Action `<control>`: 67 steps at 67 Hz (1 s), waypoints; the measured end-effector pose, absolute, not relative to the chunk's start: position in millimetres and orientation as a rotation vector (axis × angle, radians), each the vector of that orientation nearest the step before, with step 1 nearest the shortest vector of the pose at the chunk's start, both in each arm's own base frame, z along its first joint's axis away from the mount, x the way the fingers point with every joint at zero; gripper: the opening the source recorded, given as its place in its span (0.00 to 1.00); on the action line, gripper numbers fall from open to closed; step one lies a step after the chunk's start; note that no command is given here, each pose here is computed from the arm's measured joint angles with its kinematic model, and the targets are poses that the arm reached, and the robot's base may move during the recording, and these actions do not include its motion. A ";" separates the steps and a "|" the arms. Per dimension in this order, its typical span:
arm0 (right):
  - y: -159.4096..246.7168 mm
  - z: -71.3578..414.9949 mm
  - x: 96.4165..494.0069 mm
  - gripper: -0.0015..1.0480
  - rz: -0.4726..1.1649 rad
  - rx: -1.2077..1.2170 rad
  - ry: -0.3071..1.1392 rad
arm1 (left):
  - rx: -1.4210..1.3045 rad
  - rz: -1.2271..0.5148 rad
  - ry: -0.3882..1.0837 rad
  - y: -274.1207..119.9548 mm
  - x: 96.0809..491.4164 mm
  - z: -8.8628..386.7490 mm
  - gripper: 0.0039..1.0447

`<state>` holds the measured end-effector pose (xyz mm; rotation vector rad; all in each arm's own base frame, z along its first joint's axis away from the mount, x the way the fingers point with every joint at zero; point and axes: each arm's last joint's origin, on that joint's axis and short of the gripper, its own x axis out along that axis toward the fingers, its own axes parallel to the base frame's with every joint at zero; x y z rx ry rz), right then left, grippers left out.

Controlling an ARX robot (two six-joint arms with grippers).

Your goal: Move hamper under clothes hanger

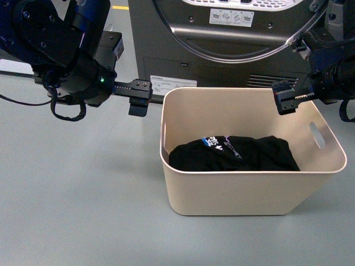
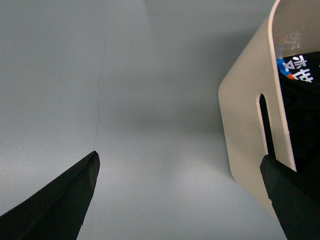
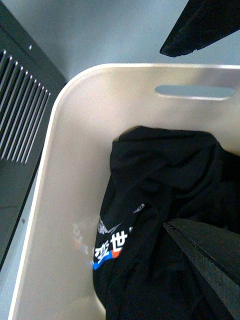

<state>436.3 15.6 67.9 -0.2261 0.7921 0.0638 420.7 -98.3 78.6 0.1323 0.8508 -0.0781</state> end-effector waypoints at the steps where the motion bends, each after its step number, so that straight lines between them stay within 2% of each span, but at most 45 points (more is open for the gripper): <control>1: 13.3 66.4 436.7 0.92 0.056 -0.227 0.796 | 0.132 -0.081 0.851 -99.9 420.7 77.6 0.94; 36: -38.2 18.2 448.2 0.92 -0.005 -0.176 0.908 | 0.071 -0.057 0.848 -117.2 433.8 51.8 0.94; 67: -53.1 -3.4 457.7 0.92 -0.007 -0.148 0.931 | 0.060 -0.088 0.851 -146.9 448.9 28.2 0.94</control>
